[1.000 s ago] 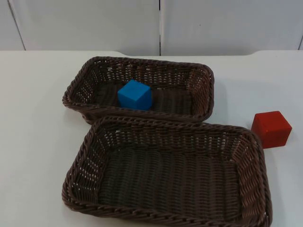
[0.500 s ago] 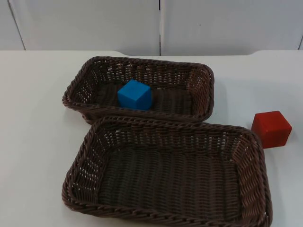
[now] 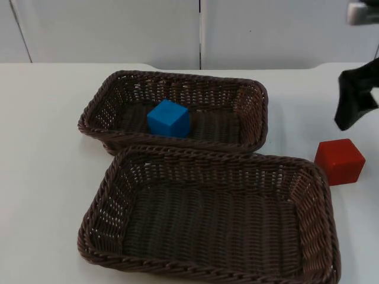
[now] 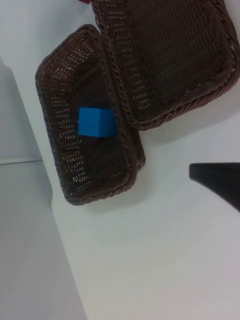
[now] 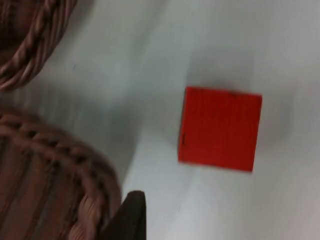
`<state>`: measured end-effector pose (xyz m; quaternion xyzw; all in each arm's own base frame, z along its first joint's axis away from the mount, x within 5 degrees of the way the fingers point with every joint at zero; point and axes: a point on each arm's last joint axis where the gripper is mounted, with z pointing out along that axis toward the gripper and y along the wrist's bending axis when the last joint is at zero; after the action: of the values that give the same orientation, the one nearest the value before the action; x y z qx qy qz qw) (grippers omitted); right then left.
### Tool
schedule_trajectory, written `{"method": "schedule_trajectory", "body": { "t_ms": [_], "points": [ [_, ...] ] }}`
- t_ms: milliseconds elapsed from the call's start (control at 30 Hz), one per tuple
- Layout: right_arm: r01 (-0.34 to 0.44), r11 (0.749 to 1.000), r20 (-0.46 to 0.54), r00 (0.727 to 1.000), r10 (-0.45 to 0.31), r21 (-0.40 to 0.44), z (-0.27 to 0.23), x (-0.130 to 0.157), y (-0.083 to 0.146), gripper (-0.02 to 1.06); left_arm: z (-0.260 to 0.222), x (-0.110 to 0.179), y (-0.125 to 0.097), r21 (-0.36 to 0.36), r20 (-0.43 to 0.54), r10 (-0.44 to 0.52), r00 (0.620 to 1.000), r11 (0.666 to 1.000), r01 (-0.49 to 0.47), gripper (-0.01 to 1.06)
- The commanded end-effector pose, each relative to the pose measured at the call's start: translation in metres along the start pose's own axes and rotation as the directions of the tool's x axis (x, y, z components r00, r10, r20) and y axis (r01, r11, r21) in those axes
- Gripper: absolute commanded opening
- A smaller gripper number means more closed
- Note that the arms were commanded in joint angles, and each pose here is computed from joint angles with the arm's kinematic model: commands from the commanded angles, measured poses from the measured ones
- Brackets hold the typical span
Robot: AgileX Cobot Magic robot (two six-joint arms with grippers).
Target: Pick up one cube with the left hand and place it into the upper basket. Pick up one cube with the right hand and place it into the lower basket.
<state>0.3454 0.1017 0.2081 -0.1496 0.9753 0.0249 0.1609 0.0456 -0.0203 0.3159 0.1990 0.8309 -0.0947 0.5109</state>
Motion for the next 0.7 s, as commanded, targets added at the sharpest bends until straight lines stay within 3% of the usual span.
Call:
{"method": "schedule_trajectory", "body": {
  "t_ms": [0, 233, 667],
  "points": [
    [-0.012, 1.000, 0.039, 0.999, 0.012, 0.005, 0.009, -0.007, 0.002, 1.05, 0.000, 0.001, 0.000, -0.001, 0.005, -0.003, 1.000, 1.000, 0.003, 0.97],
    [-0.048, 0.999, 0.079, 0.996, 0.048, -0.001, 0.041, -0.013, 0.002, 1.05, 0.000, 0.001, 0.000, -0.001, 0.005, -0.003, 1.000, 1.000, 0.003, 0.97],
    [-0.049, 0.999, -0.009, 0.999, 0.049, 0.002, 0.101, -0.002, 0.002, 1.05, 0.000, 0.001, 0.000, -0.001, 0.005, -0.003, 1.000, 1.000, 0.003, 0.97]
  ]
}}
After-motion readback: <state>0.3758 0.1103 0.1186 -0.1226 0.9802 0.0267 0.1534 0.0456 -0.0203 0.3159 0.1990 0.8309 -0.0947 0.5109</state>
